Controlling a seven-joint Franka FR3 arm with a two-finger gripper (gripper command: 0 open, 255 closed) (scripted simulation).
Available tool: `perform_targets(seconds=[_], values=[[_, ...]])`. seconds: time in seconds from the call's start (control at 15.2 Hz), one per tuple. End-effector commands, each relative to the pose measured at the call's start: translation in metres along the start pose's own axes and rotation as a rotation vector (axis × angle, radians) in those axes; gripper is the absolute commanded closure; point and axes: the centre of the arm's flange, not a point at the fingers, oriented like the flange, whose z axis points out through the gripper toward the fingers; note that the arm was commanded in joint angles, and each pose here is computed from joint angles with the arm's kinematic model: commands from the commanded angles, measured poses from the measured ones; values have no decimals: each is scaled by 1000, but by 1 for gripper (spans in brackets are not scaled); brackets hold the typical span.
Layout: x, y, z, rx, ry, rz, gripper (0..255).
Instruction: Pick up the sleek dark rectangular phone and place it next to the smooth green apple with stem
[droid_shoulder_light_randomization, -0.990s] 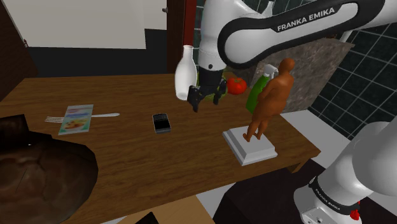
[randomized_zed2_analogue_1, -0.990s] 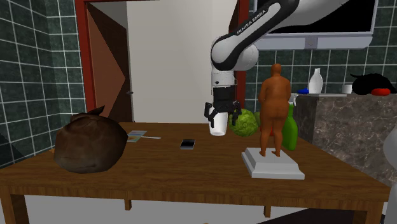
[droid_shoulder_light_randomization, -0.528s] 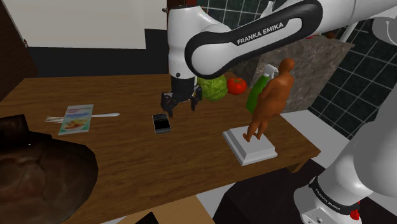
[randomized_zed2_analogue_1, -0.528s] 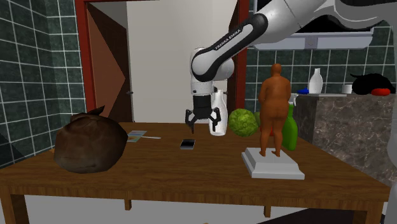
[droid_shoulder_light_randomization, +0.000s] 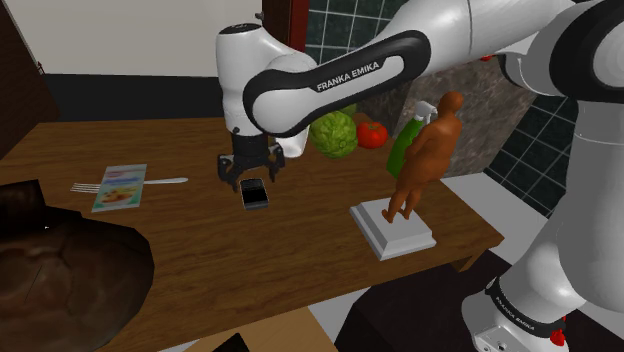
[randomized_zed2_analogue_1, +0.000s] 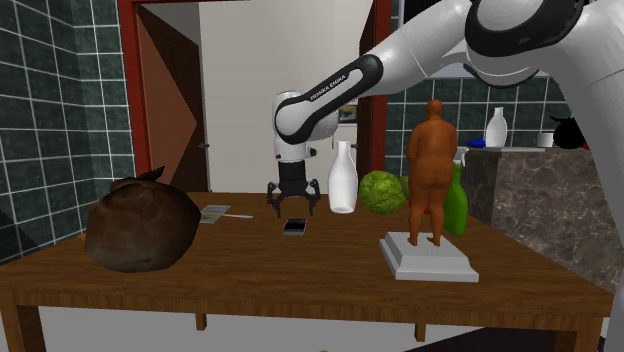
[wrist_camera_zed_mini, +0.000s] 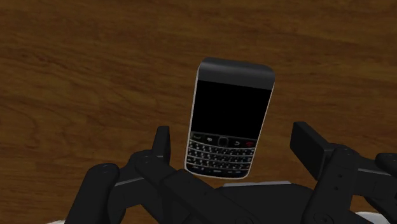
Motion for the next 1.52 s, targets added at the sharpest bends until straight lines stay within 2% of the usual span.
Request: perform_targets(seconds=[0.0, 0.26, 0.79, 0.86, 1.45], values=[[0, -3, 10, 0, 1, 2, 0], [1, -3, 35, 0, 1, 2, 0], [1, -3, 35, 0, 1, 2, 0], [1, -3, 35, 0, 1, 2, 255], [1, -3, 35, 0, 1, 2, 255]])
